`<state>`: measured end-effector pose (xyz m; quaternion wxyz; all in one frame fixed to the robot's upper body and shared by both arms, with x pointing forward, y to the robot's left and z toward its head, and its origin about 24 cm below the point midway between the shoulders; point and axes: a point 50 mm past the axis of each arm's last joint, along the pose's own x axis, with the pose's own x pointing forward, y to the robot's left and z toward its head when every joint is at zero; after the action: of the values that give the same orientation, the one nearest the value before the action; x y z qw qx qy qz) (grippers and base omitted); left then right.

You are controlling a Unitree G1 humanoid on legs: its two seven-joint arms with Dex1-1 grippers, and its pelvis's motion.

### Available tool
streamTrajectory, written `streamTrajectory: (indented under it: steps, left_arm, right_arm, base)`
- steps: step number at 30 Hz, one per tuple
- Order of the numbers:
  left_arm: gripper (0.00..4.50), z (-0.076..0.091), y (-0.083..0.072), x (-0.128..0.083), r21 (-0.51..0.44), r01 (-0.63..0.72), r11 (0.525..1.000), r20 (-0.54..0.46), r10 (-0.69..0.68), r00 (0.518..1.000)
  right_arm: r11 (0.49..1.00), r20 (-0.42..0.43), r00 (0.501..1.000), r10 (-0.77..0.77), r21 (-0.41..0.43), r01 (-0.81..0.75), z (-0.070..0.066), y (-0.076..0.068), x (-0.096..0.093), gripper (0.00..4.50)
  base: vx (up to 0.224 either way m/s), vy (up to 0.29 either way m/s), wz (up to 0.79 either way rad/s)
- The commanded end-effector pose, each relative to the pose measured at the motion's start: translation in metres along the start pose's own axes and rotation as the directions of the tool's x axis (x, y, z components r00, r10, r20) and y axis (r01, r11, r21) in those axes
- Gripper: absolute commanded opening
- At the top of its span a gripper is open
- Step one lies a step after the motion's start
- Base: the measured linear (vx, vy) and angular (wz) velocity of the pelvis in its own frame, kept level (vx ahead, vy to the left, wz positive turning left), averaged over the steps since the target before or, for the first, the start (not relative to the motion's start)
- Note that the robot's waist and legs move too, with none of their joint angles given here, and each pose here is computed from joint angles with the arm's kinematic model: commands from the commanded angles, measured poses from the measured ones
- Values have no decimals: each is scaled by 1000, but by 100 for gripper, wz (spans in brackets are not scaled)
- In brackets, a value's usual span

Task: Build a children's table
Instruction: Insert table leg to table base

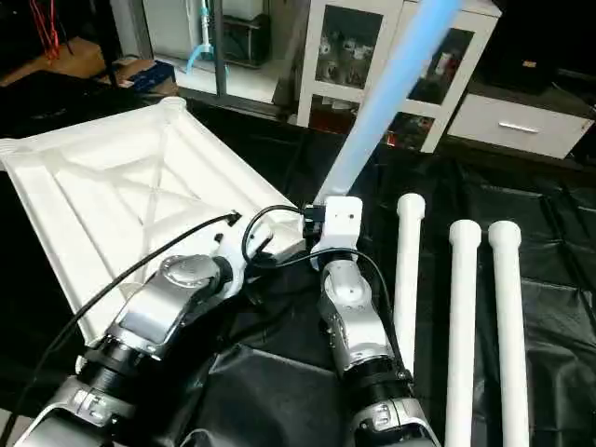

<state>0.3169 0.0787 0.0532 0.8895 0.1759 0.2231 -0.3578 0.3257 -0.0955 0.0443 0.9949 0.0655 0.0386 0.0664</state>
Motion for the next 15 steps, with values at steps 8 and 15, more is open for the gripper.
streamTrajectory:
  steps: [8,15]
  left_arm:
    - [0,-9,42,-36,335,108,936,52,-133,990]
    - [0,-10,56,-54,275,217,937,127,-259,958]
  right_arm:
    - [945,171,958,231,195,-263,82,-39,-10,185]
    - [893,174,902,396,155,-422,104,-59,-22,185]
  base:
    - [0,0,0]
    - [0,0,0]
